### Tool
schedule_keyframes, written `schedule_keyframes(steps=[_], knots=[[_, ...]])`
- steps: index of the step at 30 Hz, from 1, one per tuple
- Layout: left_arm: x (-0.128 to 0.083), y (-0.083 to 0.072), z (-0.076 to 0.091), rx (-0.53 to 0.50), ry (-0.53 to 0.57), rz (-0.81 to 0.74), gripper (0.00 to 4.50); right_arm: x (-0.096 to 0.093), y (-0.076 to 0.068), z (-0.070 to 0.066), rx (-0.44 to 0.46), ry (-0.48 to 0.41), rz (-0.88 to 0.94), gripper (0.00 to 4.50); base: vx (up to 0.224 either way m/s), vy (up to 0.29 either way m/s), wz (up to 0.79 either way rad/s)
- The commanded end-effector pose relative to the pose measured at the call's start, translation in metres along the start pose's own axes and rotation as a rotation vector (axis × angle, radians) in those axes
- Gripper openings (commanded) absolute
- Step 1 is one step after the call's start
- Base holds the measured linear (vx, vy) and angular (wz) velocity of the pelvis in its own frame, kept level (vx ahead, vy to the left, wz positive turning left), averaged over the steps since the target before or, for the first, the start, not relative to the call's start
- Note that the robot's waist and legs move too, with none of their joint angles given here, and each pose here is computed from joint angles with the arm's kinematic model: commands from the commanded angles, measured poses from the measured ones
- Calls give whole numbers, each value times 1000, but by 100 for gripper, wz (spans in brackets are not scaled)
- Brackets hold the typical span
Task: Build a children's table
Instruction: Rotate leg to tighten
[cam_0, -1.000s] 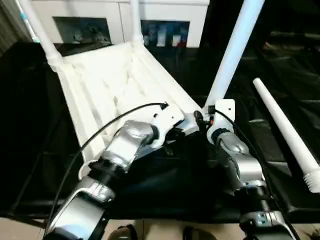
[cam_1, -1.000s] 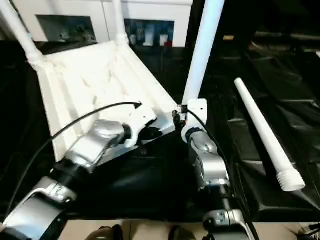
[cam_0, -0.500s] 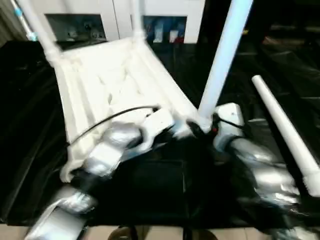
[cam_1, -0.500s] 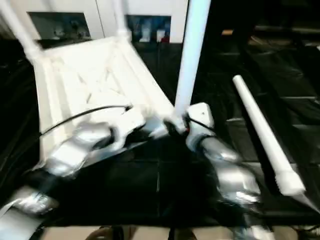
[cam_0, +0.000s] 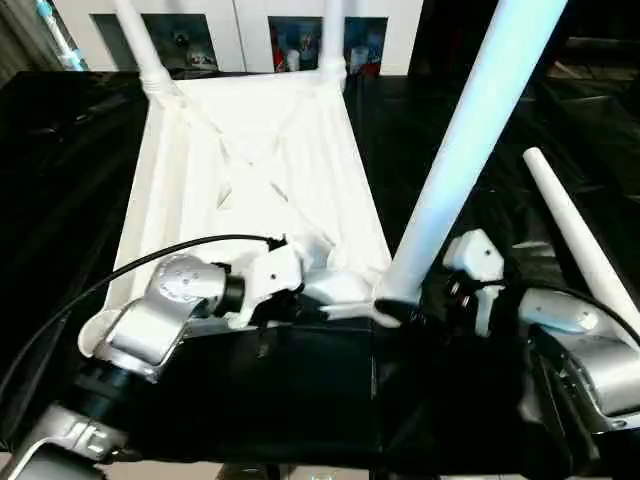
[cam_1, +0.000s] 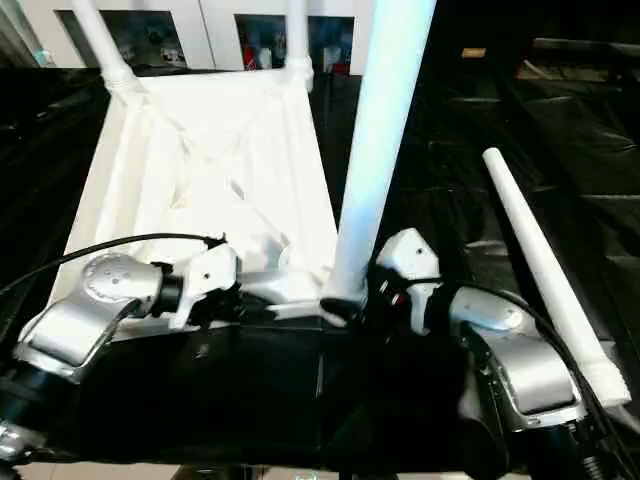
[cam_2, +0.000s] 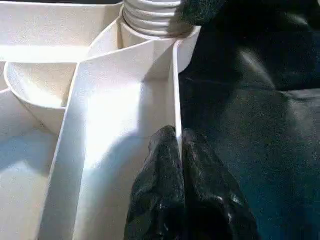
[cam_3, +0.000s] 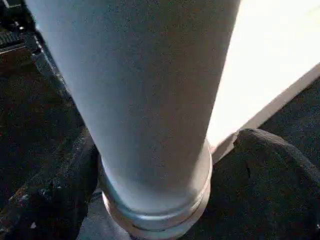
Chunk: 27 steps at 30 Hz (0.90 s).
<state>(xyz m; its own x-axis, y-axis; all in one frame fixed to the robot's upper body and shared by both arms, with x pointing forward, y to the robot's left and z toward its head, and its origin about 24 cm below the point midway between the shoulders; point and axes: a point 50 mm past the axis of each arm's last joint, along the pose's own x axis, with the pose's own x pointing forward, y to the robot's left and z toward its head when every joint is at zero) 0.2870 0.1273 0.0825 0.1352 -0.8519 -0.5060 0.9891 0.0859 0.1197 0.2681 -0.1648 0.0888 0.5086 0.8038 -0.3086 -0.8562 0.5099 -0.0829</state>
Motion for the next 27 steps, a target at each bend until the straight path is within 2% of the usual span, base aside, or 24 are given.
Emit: schedule_keyframes(steps=[1, 20, 24, 27], knots=[[7, -12, -6, -25, 1, -88, 0, 0, -2, -1, -25, 17, 0, 446, 0, 0, 0], [7, -13, -7, -32, 8, -94, 0, 6, -2, -7, -36, 12, 18, 298, 0, 0, 0], [8, -10, -9, -68, 2, -68, 0, 8, -6, -12, -13, 10, -57, 278, 0, 0, 0], [15, -2, -10, -137, -7, 19, 0, 14, -11, -22, 63, 10, -203, 272, 0, 0, 0]])
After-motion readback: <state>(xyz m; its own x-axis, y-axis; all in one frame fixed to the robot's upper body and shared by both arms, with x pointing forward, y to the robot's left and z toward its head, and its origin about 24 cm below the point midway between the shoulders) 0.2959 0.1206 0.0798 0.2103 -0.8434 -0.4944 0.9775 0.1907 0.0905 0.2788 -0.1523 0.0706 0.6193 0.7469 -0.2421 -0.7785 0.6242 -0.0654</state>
